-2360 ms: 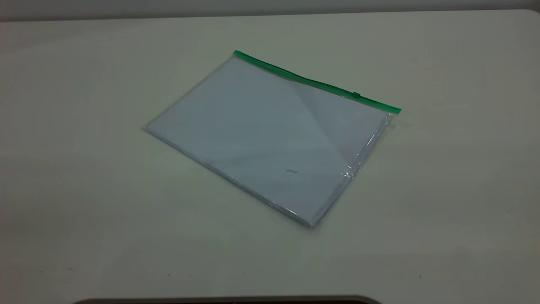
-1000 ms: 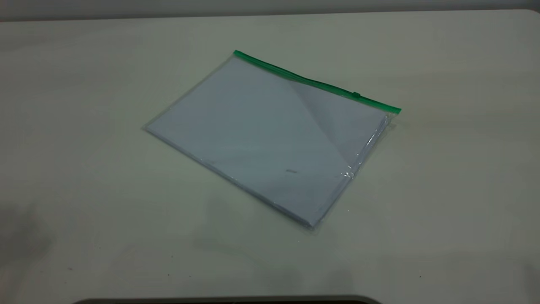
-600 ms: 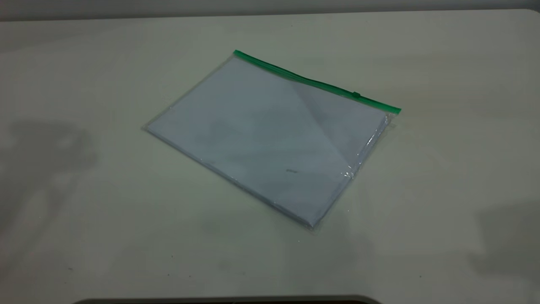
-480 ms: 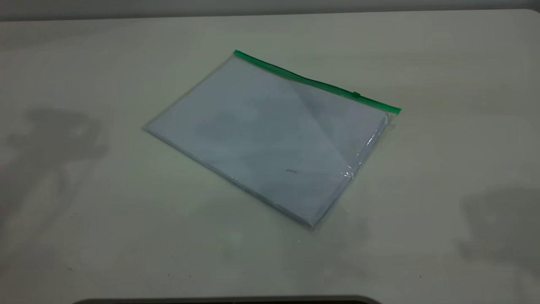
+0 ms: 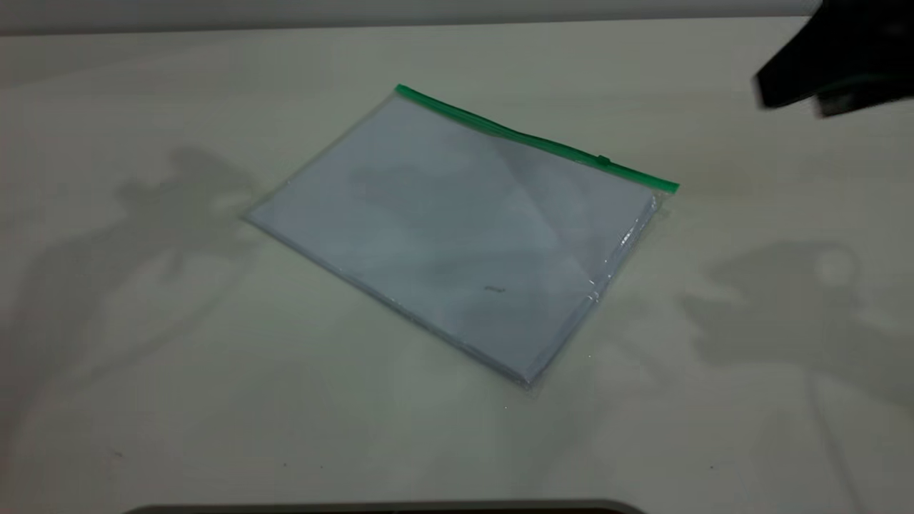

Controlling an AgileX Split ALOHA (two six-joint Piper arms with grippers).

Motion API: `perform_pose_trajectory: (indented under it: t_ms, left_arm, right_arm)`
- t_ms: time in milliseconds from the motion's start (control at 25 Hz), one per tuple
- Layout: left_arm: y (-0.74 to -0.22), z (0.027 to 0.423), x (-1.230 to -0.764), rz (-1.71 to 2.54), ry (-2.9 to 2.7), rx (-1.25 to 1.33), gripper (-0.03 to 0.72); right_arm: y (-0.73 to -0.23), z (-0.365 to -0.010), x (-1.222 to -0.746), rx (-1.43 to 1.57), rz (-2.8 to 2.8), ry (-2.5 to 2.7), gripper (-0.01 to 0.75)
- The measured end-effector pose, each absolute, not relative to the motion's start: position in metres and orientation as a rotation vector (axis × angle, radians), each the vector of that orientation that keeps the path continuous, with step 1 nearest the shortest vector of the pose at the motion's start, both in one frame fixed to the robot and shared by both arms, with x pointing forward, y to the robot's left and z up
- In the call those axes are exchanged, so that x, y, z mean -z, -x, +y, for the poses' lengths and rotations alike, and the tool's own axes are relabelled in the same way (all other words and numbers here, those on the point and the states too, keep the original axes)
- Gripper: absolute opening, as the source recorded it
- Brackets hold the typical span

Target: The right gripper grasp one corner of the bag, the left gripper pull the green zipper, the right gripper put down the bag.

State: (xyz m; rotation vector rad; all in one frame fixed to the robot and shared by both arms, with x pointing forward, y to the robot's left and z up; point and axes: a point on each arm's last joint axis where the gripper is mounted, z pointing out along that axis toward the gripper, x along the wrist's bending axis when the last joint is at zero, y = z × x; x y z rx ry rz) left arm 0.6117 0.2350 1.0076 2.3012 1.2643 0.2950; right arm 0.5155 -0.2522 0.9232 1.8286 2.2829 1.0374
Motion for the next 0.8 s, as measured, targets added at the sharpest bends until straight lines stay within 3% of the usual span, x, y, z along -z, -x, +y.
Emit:
perform_pose_trajectory:
  t_ms: [320,800]
  left_arm:
    - [-0.618,0.201,-0.974,1.136,-2.411,-0.238,0.583]
    - [-0.624,0.198,-0.971,1.133,-2.387,-0.295,0.583]
  right_arm:
    - [-0.541,-0.240,-0.865,-1.233,2.322,-1.884,0.578]
    - [-0.579,-0.250,-0.804,-1.301,2.315,-2.015,0.578]
